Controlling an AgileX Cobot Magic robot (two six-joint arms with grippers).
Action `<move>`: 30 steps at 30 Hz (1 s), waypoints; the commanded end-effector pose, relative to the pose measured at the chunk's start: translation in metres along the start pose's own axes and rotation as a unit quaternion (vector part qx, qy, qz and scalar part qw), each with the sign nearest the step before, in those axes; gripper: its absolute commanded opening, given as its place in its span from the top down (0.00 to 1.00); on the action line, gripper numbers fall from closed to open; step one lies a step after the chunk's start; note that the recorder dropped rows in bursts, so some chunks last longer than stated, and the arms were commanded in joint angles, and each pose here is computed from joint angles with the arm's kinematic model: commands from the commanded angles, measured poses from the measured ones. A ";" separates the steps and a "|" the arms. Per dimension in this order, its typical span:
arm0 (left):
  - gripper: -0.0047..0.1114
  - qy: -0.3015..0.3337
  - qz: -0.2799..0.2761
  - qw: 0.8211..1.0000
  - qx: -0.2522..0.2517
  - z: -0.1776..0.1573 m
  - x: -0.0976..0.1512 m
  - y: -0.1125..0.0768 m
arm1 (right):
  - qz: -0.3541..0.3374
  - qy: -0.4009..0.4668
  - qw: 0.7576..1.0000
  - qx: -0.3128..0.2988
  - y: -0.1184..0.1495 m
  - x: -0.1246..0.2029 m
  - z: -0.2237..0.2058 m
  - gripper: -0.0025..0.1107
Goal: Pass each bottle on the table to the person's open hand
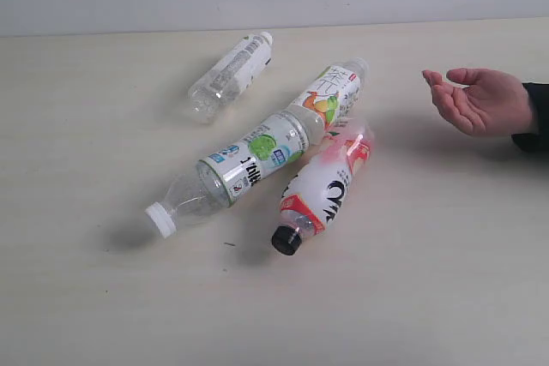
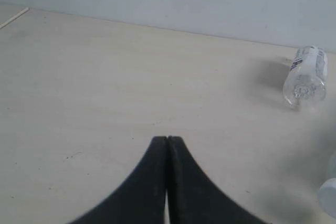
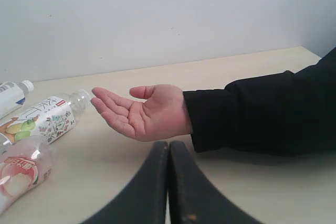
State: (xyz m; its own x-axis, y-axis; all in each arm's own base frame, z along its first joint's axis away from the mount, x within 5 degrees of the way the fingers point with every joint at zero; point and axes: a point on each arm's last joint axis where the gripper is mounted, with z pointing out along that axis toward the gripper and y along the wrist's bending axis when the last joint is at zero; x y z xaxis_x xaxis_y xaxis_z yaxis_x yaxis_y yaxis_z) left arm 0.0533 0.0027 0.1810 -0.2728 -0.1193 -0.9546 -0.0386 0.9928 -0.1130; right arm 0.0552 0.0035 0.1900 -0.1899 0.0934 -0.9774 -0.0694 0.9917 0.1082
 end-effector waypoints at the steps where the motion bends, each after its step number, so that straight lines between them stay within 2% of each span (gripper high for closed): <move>1: 0.96 -0.009 0.026 1.000 0.000 0.000 -0.001 0.000 | -0.002 -0.005 1.000 -0.002 0.000 0.000 0.000 0.98; 3: 0.96 -0.024 0.063 0.998 0.002 0.000 -0.004 0.000 | -0.002 -0.005 1.000 -0.002 0.000 0.000 0.000 0.98; 5: 0.96 -0.096 0.058 0.993 0.022 -0.002 -0.016 -0.005 | -0.002 -0.005 1.000 -0.002 0.000 0.000 0.000 0.98; 6: 0.96 -0.166 0.036 0.984 0.045 -0.005 -0.029 -0.009 | -0.002 -0.005 1.000 -0.002 0.000 0.000 0.000 0.98; 9: 0.96 -0.252 -0.029 0.963 0.088 -0.013 -0.044 -0.014 | -0.002 -0.005 1.000 -0.002 0.000 0.000 0.000 0.98; 11: 0.96 -0.305 -0.094 0.939 0.132 -0.020 -0.053 -0.017 | -0.002 -0.005 1.000 -0.002 0.000 0.000 0.000 0.98; 12: 0.96 -0.332 -0.130 0.920 0.161 -0.025 -0.059 -0.019 | -0.002 -0.005 1.000 -0.002 0.000 0.000 0.000 0.98; 14: 0.96 -0.363 -0.144 0.902 0.185 -0.030 -0.064 -0.021 | -0.002 -0.005 1.000 -0.002 0.000 0.000 0.000 0.98; 21: 0.96 -0.439 -0.125 0.863 0.218 -0.044 -0.073 -0.024 | -0.002 -0.005 1.000 -0.002 0.000 0.000 0.000 0.98; 26: 0.96 -0.490 -0.120 0.829 0.243 -0.054 -0.078 -0.026 | -0.002 -0.005 1.000 -0.002 0.000 0.000 0.000 0.98; 30: 0.96 -0.531 -0.140 0.796 0.254 -0.069 -0.094 -0.024 | -0.002 -0.005 1.000 -0.002 0.000 0.000 0.000 0.98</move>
State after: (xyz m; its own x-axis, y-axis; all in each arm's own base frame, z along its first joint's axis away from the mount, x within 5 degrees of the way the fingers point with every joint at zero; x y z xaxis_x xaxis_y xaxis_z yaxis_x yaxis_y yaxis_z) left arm 0.0229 -0.0135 0.2765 0.6084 -0.4958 -0.6197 0.4814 0.8513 -0.2086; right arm 0.0552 0.0035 0.1900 -0.1899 0.0934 -0.9774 -0.0694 0.9917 0.1082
